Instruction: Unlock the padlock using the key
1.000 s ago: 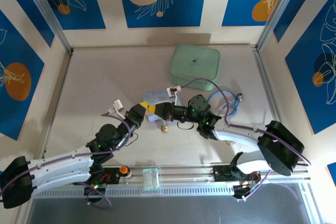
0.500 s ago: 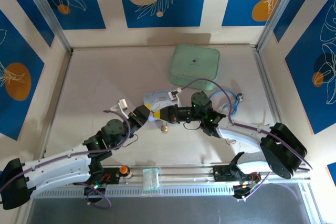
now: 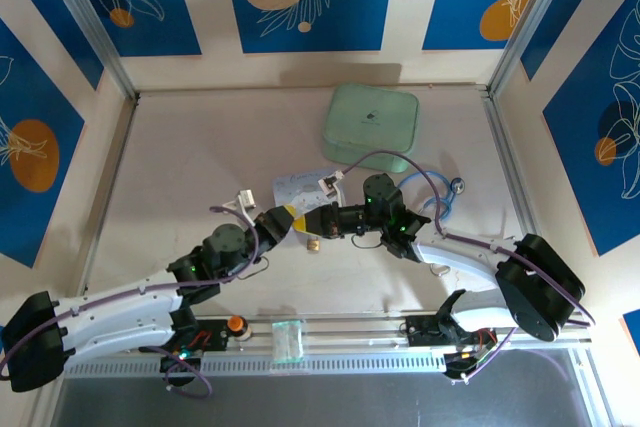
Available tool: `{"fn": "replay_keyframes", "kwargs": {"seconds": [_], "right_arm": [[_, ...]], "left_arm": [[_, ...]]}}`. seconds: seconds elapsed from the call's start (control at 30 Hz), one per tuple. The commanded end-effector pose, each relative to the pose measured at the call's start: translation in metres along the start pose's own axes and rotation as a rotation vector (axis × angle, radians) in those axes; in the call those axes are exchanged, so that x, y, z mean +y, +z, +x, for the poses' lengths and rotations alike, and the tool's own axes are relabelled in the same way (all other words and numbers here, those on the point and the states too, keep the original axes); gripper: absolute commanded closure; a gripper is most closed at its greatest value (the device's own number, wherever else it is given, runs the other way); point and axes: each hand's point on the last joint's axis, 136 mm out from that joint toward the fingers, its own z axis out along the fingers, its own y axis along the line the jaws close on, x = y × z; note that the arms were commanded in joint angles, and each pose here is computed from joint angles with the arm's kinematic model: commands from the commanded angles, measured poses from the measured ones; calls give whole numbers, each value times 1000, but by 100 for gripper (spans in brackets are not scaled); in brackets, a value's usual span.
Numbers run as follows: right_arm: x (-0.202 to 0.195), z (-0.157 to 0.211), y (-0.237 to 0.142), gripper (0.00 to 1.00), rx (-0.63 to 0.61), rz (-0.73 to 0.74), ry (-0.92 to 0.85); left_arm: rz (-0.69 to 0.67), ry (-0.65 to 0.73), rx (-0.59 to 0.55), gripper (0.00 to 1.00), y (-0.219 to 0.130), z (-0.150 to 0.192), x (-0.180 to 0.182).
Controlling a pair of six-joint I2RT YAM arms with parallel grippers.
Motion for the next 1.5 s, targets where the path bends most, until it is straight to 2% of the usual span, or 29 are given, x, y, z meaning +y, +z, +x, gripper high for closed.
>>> {"fn": "replay_keyframes", "kwargs": {"seconds": [0.0, 0.1, 0.3, 0.33, 0.4, 0.47, 0.57, 0.8, 0.97, 1.27, 1.47], "right_arm": [[10, -1, -5, 100, -8, -31, -40], [7, -5, -8, 100, -27, -25, -31], [11, -9, -9, 100, -34, -36, -34], [12, -9, -10, 97, -30, -35, -33], [9, -11, -12, 68, -53, -17, -23], [7, -14, -16, 49, -93, -6, -10], [3, -20, -19, 41, -177, -11, 49], [6, -29, -9, 47, -320, -16, 161], [14, -35, -5, 53, -367, -38, 183], [0, -35, 7, 55, -353, -32, 235], [10, -38, 14, 58, -346, -111, 217]], "left_arm": [[60, -22, 20, 88, 0, -1, -20], [70, -34, 23, 100, -1, -1, -23], [77, -38, 41, 100, 0, 2, -26], [73, -43, 42, 100, 0, 2, -25], [65, -48, 34, 100, 0, 1, -24], [49, -55, 10, 100, 0, -4, -21], [8, -69, -53, 100, -2, -15, -15], [37, -137, -190, 100, -2, -38, -19], [55, -118, -219, 100, -2, -44, -25], [72, -117, -221, 100, -4, -45, -31], [79, -122, -224, 100, -4, -45, -31]]}}
